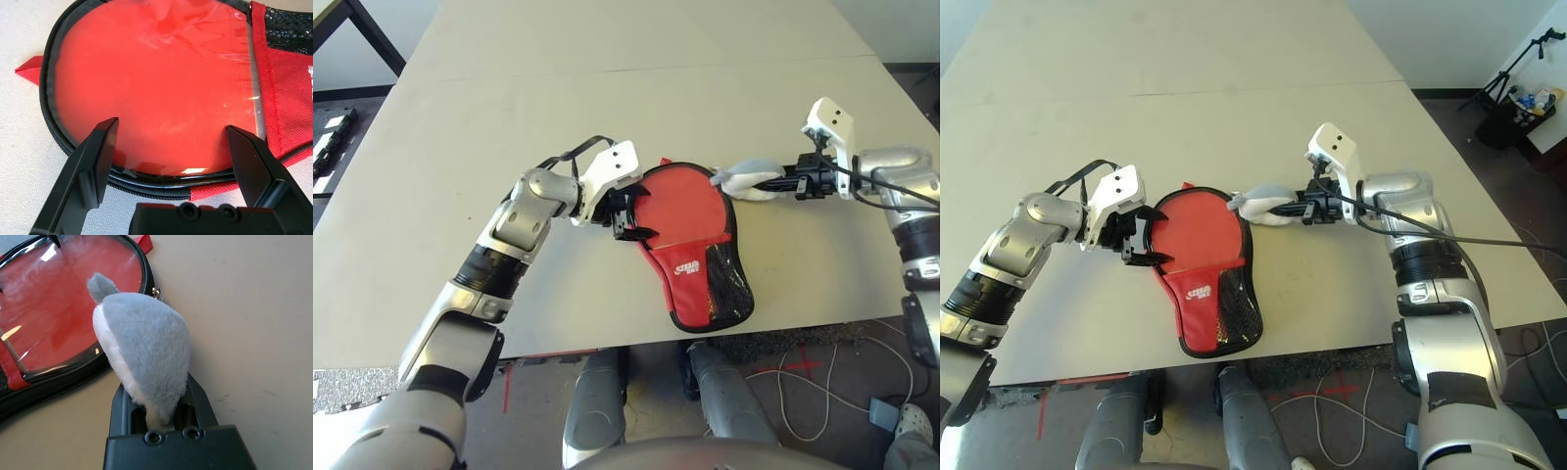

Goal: Store the ping-pong paddle in its case and zip it.

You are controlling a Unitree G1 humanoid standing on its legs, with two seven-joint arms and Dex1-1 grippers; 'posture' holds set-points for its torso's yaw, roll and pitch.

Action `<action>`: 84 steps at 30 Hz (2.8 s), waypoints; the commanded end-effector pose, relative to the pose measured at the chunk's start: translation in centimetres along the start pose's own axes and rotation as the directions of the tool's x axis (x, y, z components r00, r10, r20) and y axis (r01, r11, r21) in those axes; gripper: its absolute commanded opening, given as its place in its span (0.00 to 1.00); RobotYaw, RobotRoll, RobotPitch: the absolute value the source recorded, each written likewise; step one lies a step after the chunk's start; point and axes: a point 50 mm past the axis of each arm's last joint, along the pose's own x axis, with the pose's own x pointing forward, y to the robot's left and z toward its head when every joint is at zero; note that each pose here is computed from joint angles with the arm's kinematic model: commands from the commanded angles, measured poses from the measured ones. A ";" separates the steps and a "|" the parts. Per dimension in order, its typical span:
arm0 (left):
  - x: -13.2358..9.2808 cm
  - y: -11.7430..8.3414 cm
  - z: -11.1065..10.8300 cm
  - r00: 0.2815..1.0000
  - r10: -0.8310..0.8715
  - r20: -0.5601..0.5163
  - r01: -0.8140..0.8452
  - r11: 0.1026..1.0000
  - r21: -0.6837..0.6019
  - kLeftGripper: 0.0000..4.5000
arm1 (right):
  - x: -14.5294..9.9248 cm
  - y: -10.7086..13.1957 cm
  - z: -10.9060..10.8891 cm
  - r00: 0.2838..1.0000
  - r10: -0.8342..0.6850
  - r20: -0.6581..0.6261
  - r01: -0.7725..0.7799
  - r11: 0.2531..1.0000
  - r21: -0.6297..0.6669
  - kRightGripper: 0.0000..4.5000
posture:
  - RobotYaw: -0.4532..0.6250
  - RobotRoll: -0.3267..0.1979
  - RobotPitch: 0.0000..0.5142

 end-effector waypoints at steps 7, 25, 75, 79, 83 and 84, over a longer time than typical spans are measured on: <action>1.2 -0.7 -0.1 0.994 -0.085 -0.066 0.083 0.996 -0.040 1.00 | 0.5 0.0 0.3 1.000 -0.016 0.027 0.016 1.000 0.007 0.11 | 0.40 0.62 0.48; 1.8 -0.7 -1.5 0.971 -0.108 -0.215 0.057 0.972 -0.229 1.00 | -2.3 0.0 0.6 1.000 0.016 -0.001 -0.016 1.000 -0.017 0.11 | 0.39 0.62 0.47; 2.3 -0.9 -1.2 0.974 -0.115 -0.195 0.076 0.978 -0.194 1.00 | -3.9 13.3 -4.8 0.729 0.672 -0.131 -0.614 0.726 0.310 0.26 | 0.37 0.62 0.49; 2.3 -1.0 -0.9 0.974 -0.131 -0.184 0.101 0.981 -0.166 1.00 | -4.2 12.3 -4.5 0.749 0.649 -0.130 -0.596 0.747 0.294 0.54 | 0.38 0.62 0.50; 2.1 -0.9 -0.6 0.976 -0.143 -0.165 0.121 0.983 -0.140 1.00 | -5.0 11.1 -4.2 0.772 0.621 -0.133 -0.579 0.774 0.257 0.81 | 0.37 0.62 0.49; 2.0 -0.9 -0.4 0.977 -0.145 -0.160 0.124 0.983 -0.135 1.00 | -5.1 10.8 -4.0 0.779 0.614 -0.128 -0.576 0.781 0.242 0.89 | 0.37 0.62 0.49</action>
